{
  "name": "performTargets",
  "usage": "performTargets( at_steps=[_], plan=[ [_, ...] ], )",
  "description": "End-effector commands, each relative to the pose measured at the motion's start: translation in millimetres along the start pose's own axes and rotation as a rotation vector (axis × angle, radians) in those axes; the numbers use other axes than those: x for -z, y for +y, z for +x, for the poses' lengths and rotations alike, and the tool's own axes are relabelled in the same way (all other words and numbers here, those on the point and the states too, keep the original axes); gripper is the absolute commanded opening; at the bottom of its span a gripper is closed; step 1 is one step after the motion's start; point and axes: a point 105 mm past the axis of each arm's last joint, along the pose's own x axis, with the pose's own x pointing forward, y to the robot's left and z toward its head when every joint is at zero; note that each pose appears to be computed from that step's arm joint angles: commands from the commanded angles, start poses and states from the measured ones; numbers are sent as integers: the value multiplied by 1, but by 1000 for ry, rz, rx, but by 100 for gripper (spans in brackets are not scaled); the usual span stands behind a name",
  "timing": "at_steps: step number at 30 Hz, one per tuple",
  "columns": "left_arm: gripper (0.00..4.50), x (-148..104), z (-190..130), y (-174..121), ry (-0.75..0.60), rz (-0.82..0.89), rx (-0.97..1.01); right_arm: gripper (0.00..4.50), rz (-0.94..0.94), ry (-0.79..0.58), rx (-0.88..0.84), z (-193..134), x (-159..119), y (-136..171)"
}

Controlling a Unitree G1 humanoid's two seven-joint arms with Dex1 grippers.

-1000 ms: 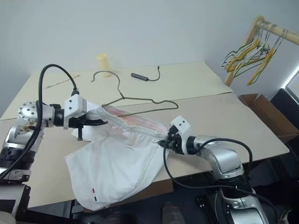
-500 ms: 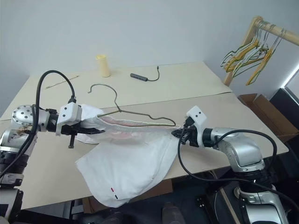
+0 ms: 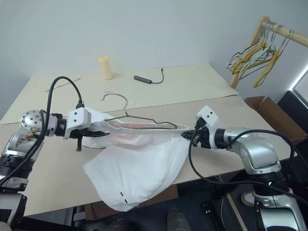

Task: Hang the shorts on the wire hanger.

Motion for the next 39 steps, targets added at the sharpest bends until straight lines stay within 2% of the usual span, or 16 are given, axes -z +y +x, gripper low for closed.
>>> performTargets(
  at_steps=[1, 5, 8, 15, 20, 23, 27, 31, 34, 39],
  plan=[
    [0, 1, -10, 1, 16, 12, -1, 3, -37, -47, 76, -18, -15, -16],
    [0, 11, -9, -3, 79, 22, 9, 3, -53, -58, 83, -21, -21, -17],
    [0, 21, 3, 3, 142, -24, -63, 3, -127, -75, 35, -23, -33, -1],
    [0, 17, 16, -2, 134, -31, -41, 3, -208, -86, 23, -15, -45, 19],
    [0, 3, 21, 18, 64, -110, -121, 3, -423, 75, 73, 1, -24, 33],
    [0, -8, 21, 24, 11, -155, -127, 3, -516, 107, 131, 12, -19, 35],
    [0, -24, 21, 23, -72, -154, -86, 3, -539, 17, 272, 33, -33, 33],
    [0, -31, 21, 19, -102, -140, -52, 3, -553, -32, 303, 42, -40, 38],
    [0, -32, 20, 19, -106, -134, -46, 84, -570, -37, 290, 41, -39, 40],
    [0, -30, 17, 20, -87, -125, -45, 256, -573, -38, 136, 18, -37, 48]
  ],
)
